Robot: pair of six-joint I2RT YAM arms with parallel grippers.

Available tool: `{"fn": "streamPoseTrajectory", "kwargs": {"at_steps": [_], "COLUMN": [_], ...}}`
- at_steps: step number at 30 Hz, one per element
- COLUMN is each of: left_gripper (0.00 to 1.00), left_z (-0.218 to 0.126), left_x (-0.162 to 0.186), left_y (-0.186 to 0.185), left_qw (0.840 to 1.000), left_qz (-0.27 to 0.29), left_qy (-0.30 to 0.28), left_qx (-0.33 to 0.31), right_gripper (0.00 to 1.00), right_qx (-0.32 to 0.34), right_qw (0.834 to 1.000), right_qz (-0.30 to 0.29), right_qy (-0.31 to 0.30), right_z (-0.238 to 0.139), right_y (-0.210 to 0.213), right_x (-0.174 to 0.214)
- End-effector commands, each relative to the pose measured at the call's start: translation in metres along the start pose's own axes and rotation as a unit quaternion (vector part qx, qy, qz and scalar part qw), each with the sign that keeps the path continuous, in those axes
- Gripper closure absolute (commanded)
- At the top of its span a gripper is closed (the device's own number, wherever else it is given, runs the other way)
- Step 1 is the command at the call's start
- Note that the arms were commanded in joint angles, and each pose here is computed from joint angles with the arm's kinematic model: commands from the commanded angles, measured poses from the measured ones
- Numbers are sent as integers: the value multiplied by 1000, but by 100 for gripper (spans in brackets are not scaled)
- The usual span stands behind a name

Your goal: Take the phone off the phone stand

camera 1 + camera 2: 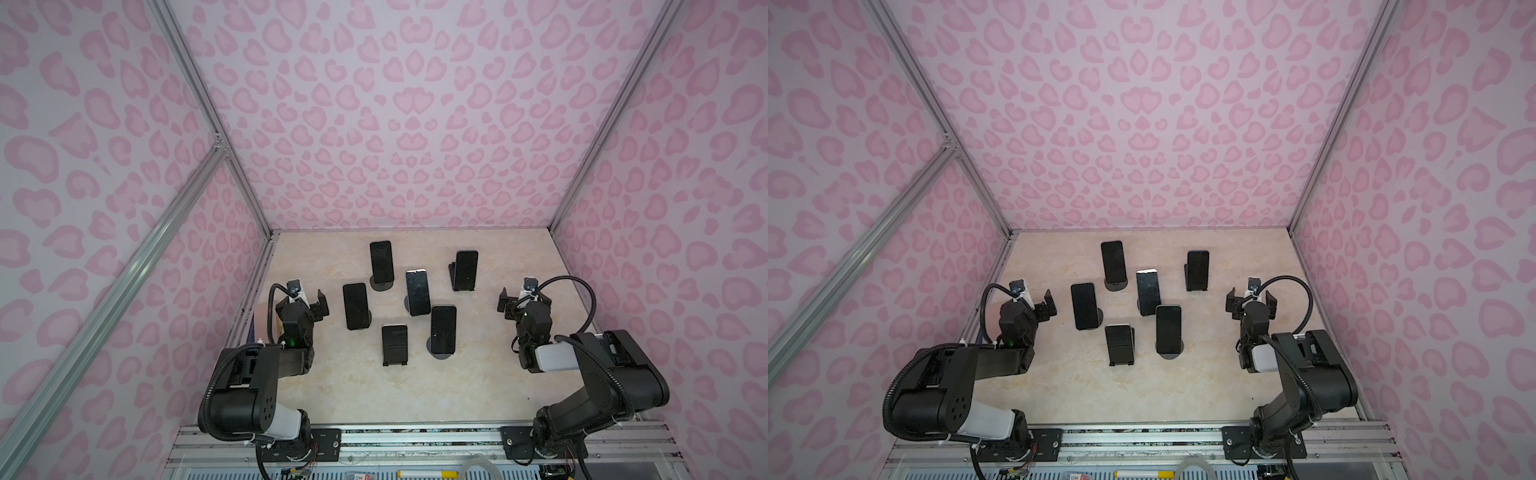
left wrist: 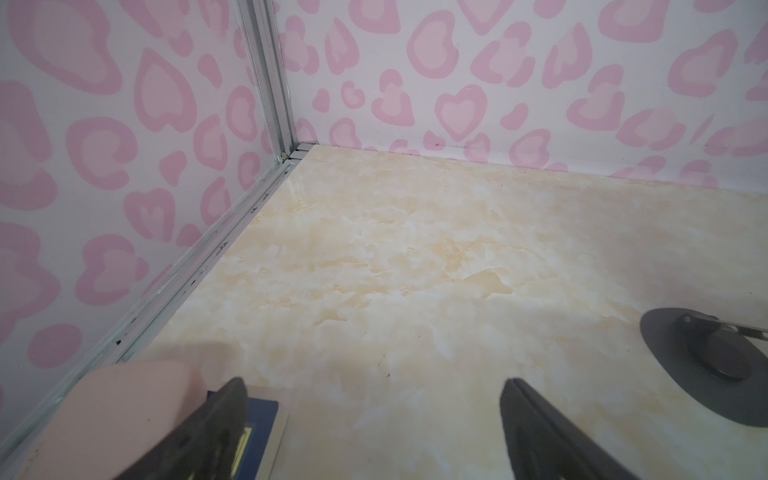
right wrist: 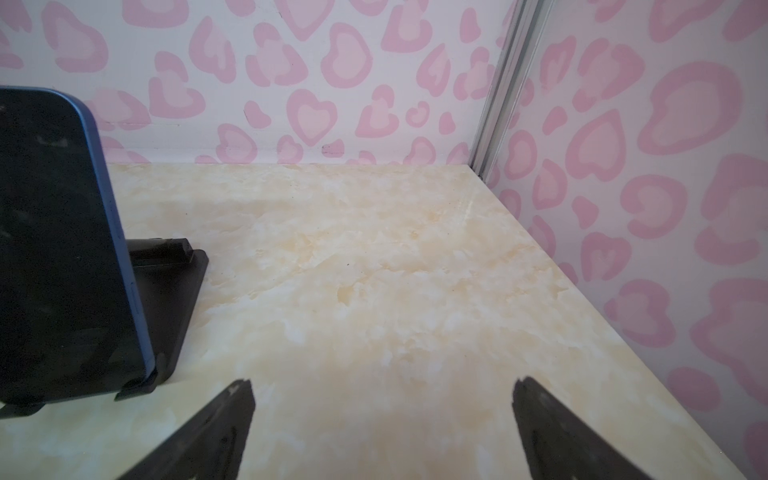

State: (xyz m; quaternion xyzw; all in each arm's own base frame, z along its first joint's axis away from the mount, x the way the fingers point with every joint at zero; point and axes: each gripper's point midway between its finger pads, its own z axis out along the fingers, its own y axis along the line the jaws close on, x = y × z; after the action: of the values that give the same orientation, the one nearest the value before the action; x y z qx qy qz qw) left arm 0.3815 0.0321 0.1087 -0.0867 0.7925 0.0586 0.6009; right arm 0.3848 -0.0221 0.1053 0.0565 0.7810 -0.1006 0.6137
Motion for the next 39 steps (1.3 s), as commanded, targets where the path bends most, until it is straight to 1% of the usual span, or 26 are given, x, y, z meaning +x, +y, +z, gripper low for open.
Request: {"fn": "streamPoseTrajectory", "kwargs": {"at_steps": [1, 10, 14, 22, 25, 28, 29, 31, 33, 35, 36, 39], "left_gripper": [2, 2, 2, 2, 2, 2, 2, 2, 2, 2, 2, 2], "left_z": [0, 0, 0, -1, 0, -1, -5, -18, -31, -42, -47, -64], "left_x": [-10, -10, -11, -11, -24, -42, -52, -76, -103, -128, -145, -188], "left_y": [-1, 0, -1, 0, -3, -14, -14, -13, -14, -19, -24, -38], "left_qw": [1000, 1000, 1000, 1000, 1000, 999, 999, 999, 997, 995, 993, 987], "left_qz": [-4, -4, -5, -5, 0, 17, 12, -13, -29, -36, -41, -63], "left_qy": [-18, -18, -19, -21, -14, 6, 1, -30, -59, -72, -79, -89], "left_qx": [2, 1, 2, 2, 6, 29, 30, 31, 38, 58, 72, 115], "right_gripper": [0, 0, 0, 0, 0, 0, 0, 0, 0, 0, 0, 0], "right_qx": [1, 0, -19, -14, -14, -1, 11, 29, 32, 23, 30, 91], "right_qw": [1000, 1000, 999, 1000, 1000, 1000, 999, 999, 998, 998, 997, 991], "right_qz": [3, 3, 26, 20, 20, 22, 23, 25, 21, 10, -5, -20], "right_qy": [0, 0, 14, 15, 13, 15, 22, 38, 52, 57, 71, 98], "right_z": [0, 0, 6, 6, 6, 6, 8, 10, 14, 15, 13, 2], "right_y": [-1, 0, -4, -4, -3, -7, -11, -16, -17, -9, -7, -8], "right_x": [0, 1, 3, 3, 3, -2, -8, -17, -31, -54, -63, -108]}}
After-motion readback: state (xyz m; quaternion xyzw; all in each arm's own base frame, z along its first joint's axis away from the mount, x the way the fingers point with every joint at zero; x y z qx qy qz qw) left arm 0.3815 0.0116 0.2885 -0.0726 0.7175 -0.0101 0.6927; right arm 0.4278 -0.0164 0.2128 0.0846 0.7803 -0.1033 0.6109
